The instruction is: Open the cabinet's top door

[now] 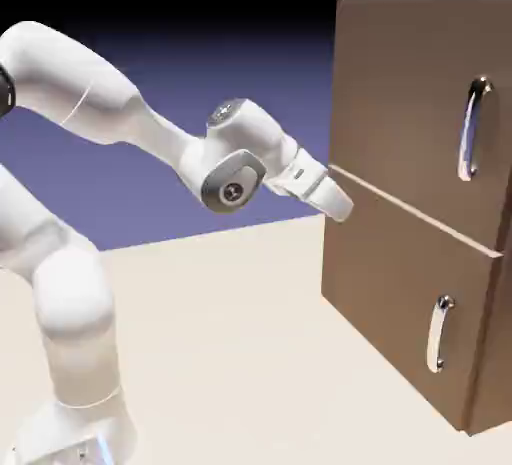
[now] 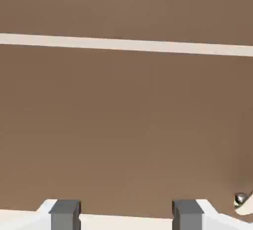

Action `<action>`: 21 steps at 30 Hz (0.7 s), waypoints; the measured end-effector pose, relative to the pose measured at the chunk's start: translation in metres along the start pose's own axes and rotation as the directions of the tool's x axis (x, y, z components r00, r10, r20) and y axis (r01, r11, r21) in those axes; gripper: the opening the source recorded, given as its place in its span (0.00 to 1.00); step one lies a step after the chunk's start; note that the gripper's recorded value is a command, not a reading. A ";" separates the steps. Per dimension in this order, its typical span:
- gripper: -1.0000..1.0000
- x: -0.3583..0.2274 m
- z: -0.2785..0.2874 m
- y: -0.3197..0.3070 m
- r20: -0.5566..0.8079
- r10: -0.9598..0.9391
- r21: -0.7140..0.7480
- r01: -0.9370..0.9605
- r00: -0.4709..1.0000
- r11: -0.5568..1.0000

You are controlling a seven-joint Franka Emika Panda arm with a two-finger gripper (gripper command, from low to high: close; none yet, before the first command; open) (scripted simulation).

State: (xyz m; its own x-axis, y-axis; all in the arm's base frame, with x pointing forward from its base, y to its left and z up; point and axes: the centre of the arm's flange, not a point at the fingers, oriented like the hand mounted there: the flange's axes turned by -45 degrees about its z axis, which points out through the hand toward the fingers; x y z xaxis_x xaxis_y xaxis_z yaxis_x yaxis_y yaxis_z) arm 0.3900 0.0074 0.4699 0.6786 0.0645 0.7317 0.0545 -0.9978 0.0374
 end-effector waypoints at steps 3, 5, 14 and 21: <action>0.50 0.021 -0.019 -0.004 -0.063 -0.027 0.009 0.028 0.998 1.000; 0.50 0.034 -0.032 -0.006 -0.105 -0.042 0.013 0.044 0.994 0.999; 0.50 0.078 -0.090 -0.001 -0.286 -0.085 0.018 0.094 0.954 0.995; 0.50 0.099 -0.125 0.018 -0.410 -0.091 0.013 0.105 0.908 0.994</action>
State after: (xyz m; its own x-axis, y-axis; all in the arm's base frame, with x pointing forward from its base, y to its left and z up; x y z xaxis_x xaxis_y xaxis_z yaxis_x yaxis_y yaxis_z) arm 0.3661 -0.0061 0.6279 0.3111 0.1430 0.9396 0.1351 -0.9852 0.1052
